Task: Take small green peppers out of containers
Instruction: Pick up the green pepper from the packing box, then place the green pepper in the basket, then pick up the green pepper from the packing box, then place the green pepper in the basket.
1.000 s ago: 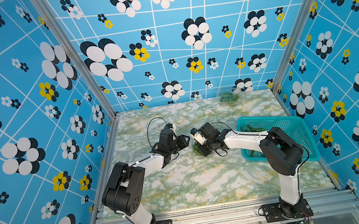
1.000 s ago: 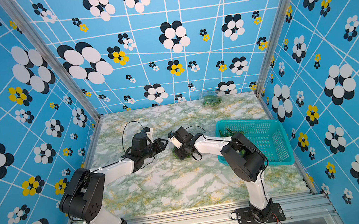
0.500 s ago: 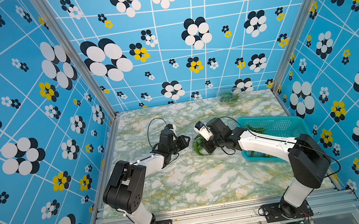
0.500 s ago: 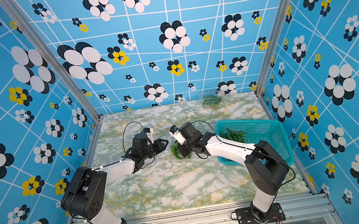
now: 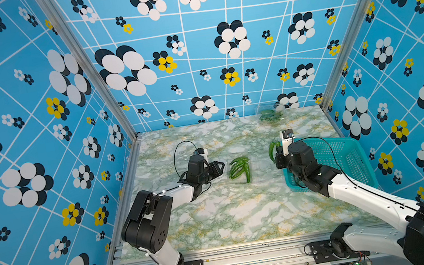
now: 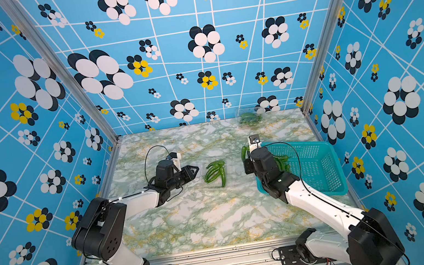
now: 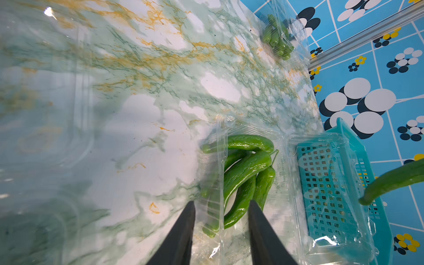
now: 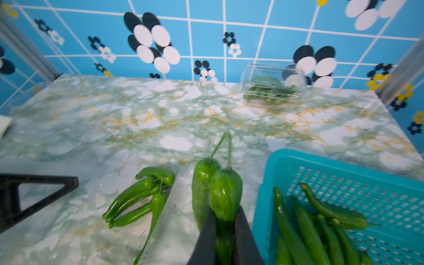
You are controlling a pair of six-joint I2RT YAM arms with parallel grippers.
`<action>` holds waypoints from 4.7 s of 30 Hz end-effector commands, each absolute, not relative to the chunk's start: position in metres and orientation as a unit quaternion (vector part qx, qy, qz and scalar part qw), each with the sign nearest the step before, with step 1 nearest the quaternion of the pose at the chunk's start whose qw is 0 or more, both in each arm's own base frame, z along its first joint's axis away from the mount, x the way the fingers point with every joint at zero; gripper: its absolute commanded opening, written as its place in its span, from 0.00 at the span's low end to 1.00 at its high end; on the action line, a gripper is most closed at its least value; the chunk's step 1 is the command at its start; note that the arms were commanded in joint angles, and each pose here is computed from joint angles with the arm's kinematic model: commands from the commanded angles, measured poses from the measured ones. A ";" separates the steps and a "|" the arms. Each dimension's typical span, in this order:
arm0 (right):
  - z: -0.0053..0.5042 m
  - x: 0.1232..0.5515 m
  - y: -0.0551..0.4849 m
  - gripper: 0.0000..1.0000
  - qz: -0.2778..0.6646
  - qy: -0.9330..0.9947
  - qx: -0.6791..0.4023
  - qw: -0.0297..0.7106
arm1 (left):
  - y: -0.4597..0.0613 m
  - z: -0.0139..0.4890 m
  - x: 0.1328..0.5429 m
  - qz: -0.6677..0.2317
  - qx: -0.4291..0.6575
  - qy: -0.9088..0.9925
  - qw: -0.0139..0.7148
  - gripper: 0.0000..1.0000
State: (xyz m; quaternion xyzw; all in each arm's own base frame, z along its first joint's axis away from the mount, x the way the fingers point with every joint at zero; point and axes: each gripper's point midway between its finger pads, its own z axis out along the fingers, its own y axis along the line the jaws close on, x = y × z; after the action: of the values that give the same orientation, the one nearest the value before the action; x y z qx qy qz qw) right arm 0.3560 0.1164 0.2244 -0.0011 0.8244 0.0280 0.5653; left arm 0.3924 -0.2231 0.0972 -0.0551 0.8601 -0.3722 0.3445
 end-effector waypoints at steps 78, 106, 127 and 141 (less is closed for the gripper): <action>0.071 0.398 0.260 0.39 -0.011 0.948 -0.146 0.283 | -0.243 0.124 0.378 -0.318 0.032 0.858 0.403 0.41; 0.092 0.387 0.259 0.12 0.014 0.943 -0.155 0.296 | -0.247 0.135 0.371 -0.307 0.048 0.856 0.413 0.41; 0.073 0.380 0.292 0.10 0.082 0.946 -0.184 0.256 | -0.247 0.136 0.371 -0.305 0.051 0.857 0.413 0.40; 0.068 0.379 0.293 0.06 0.084 0.947 -0.185 0.249 | -0.249 0.137 0.371 -0.309 0.055 0.857 0.410 0.40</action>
State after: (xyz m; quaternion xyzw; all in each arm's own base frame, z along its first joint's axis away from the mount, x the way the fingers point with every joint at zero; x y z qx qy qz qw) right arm 0.3788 0.2904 0.0672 -0.1819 0.9482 0.0809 0.2476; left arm 0.3714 -0.2457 0.1285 0.0451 0.8594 -0.3083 0.4053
